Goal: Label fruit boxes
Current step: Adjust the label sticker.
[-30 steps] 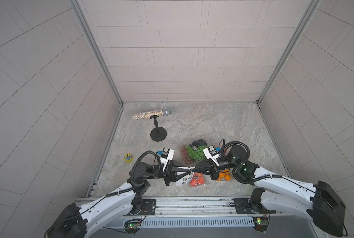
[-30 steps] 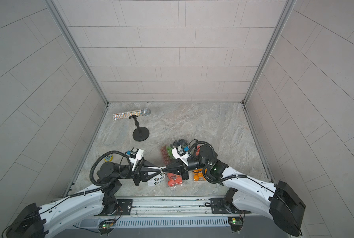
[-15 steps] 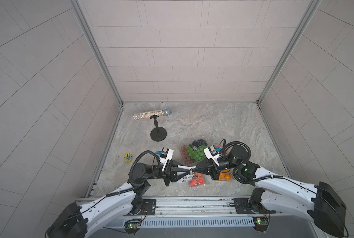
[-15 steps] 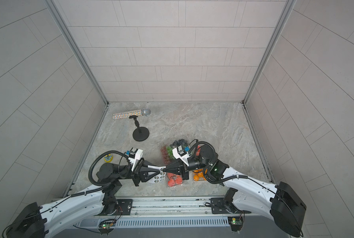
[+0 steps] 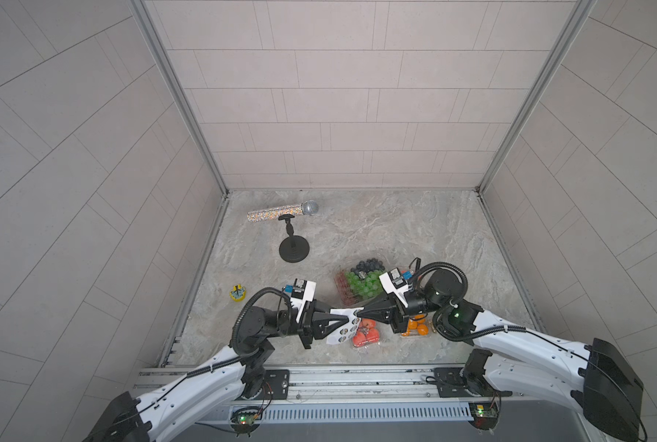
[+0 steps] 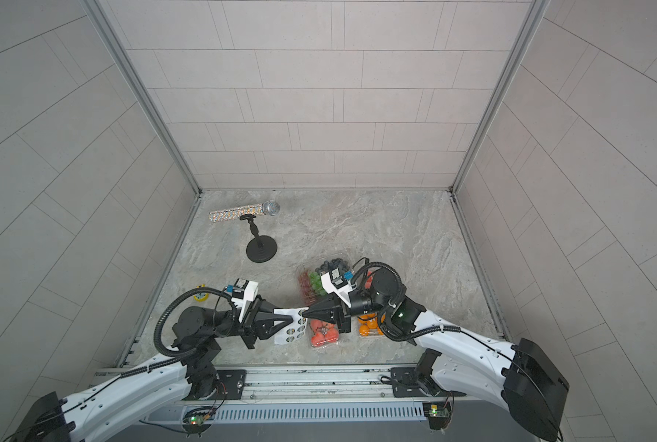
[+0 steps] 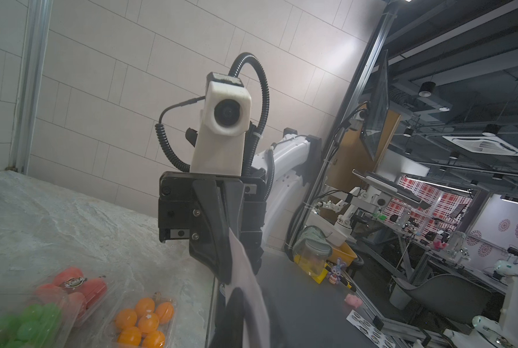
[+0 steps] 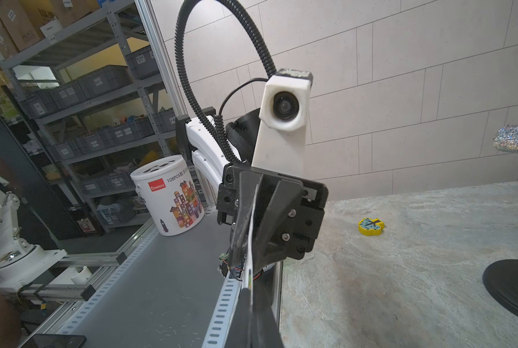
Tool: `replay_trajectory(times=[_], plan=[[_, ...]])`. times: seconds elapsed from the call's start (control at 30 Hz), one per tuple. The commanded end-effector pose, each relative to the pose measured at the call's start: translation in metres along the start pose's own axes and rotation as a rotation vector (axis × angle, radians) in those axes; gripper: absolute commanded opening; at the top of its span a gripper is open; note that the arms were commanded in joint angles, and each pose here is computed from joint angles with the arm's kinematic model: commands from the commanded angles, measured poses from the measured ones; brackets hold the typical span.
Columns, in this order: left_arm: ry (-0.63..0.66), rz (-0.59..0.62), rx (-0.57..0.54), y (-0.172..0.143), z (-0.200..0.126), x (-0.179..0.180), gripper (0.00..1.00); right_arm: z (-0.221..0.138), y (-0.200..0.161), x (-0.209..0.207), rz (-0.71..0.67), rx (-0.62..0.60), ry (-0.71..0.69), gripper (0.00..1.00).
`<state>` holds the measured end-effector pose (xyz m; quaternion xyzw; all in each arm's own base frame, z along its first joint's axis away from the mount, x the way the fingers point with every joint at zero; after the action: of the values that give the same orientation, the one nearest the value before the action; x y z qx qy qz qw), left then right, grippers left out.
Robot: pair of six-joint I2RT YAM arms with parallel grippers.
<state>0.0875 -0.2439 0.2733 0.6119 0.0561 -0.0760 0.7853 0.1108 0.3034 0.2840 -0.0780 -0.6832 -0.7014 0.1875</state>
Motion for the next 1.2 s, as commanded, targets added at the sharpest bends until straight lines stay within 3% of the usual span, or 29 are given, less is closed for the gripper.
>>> replay_trajectory(times=[0.0,0.07,0.43,0.83,1.17], plan=[[-0.011,0.029,-0.006,0.004,0.002,-0.002,0.06,0.001,0.008,0.007,-0.027,-0.014,0.038,0.00],[-0.006,0.026,-0.001,0.003,0.003,0.001,0.00,0.001,0.007,0.007,-0.026,-0.012,0.044,0.00],[-0.009,0.011,0.007,0.001,0.007,0.004,0.00,0.002,0.007,0.012,-0.024,-0.009,0.075,0.00],[-0.070,0.021,-0.019,0.009,0.003,-0.011,0.00,0.002,-0.002,-0.006,-0.022,0.028,-0.026,0.00],[0.001,0.003,0.013,0.001,0.007,0.005,0.00,0.000,0.002,0.007,-0.034,0.006,0.030,0.00]])
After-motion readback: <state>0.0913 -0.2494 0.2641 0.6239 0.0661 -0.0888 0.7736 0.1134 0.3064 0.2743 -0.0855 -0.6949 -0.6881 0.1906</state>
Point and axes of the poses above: each gripper's point midway between its finger pads, its own z axis out along the fingers, its own x axis along the line the jaws close on, y = z × x, the point moved 1 cm from there along -z, back along the fingers, and after that the axes turned 9 degrees about z, right-handed, at the moved point
